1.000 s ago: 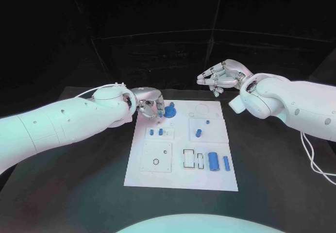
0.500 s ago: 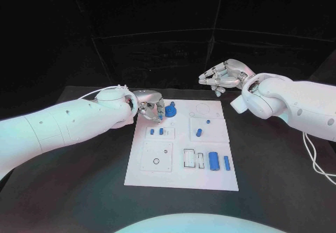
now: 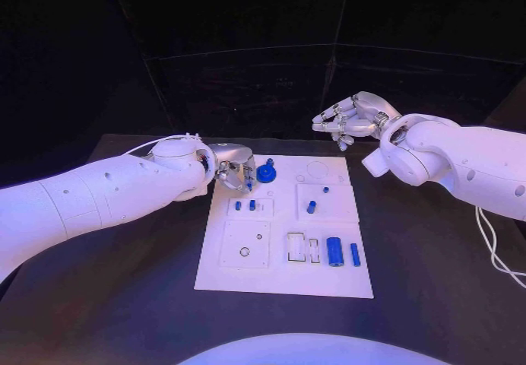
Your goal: Assemble the parts on the task board
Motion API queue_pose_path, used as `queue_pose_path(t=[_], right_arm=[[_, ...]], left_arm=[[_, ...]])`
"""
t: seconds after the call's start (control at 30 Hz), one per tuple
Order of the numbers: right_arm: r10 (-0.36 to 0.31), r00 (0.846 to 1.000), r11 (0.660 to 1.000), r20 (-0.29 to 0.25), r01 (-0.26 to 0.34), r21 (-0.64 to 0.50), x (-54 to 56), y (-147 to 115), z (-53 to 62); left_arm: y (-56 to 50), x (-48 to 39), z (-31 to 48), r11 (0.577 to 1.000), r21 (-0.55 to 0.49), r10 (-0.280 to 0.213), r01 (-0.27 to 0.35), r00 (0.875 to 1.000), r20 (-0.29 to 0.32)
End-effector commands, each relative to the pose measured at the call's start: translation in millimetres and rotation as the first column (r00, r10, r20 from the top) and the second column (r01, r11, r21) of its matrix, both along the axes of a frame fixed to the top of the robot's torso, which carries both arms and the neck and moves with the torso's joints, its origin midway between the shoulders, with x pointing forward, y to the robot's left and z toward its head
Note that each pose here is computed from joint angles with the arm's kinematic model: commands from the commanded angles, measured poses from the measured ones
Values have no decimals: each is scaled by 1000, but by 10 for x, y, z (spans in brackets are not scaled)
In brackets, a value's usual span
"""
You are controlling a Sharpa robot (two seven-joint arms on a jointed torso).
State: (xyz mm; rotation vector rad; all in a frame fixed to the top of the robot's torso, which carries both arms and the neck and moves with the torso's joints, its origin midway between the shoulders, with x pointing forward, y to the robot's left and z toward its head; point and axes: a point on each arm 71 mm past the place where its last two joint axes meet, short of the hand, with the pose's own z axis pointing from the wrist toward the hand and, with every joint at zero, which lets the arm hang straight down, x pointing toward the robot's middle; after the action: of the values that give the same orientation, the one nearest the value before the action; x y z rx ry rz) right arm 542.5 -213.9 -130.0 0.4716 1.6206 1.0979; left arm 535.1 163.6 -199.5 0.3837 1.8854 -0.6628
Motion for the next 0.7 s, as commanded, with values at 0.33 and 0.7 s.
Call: queue_pose_path(t=[0.33, 0.7], right_arm=[[10, 1000, 1000, 7, -10, 3, -1, 21, 16], [10, 1000, 1000, 7, -10, 3, -1, 21, 17]], left_arm=[[-14, -8, -20, 1000, 27, -2, 3, 1000, -26], [-1, -3, -44, 999, 37, 5, -4, 999, -32]])
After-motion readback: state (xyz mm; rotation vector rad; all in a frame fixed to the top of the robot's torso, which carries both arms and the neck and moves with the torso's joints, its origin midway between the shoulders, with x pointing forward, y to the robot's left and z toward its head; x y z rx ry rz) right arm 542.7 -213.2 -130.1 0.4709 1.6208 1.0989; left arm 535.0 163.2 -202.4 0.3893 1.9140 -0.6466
